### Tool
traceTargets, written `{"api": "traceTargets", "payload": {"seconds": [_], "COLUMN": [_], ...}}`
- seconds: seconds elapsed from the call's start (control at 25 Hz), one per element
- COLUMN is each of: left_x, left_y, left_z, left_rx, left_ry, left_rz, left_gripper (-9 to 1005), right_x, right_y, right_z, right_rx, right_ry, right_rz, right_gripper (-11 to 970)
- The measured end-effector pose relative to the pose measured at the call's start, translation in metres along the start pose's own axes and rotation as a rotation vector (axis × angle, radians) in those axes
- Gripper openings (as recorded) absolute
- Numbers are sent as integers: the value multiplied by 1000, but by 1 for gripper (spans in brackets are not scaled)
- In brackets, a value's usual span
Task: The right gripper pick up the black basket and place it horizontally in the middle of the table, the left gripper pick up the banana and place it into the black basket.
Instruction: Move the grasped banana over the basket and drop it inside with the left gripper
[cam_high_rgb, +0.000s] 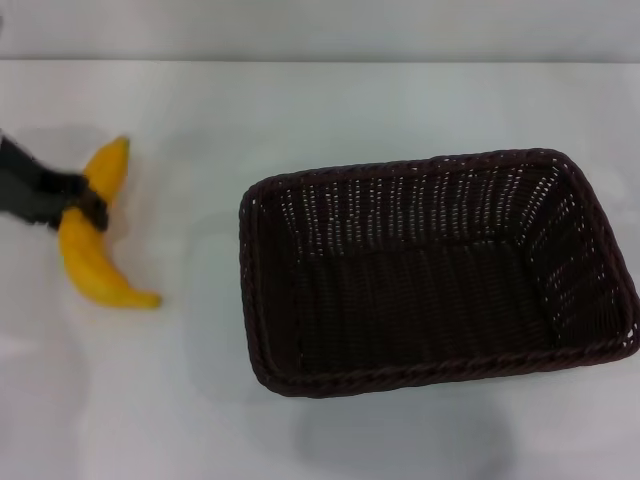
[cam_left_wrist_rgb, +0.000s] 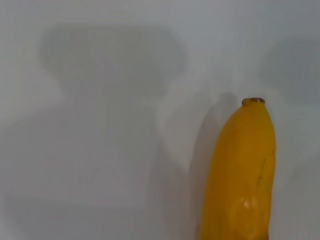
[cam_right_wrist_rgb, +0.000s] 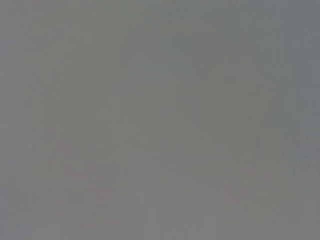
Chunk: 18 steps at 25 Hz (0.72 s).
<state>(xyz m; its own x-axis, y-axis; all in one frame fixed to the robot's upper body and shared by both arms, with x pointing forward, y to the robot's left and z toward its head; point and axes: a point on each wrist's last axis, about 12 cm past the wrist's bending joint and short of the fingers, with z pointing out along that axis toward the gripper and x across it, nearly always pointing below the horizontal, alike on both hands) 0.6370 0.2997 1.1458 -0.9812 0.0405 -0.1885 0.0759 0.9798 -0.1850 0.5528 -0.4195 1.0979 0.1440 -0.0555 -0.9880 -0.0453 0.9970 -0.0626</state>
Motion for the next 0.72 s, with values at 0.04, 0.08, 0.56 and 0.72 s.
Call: {"api": "traceTargets", "payload": {"seconds": [0.04,0.08,0.56,0.72], "left_x": [-4,-7,-31,-34], "left_y": [-3,-5,-74,-112], "left_z": [-4,-11,-92,-78], "left_rx": [29,64,497,531], "left_ry": [-24,-48,-244,-223], "left_rz": [15,32,552,658], "left_gripper": [518,501,539,552], "right_x": [0,0,-6,-8], "right_y": [0,1,4,5], "right_z": [0,0,2,2], "right_rx": [-1,-1,-30,-39], "right_ry": [0,0,-45,-58], "right_rz": [2,3,17,23], "right_gripper": [566,566,566,564]}}
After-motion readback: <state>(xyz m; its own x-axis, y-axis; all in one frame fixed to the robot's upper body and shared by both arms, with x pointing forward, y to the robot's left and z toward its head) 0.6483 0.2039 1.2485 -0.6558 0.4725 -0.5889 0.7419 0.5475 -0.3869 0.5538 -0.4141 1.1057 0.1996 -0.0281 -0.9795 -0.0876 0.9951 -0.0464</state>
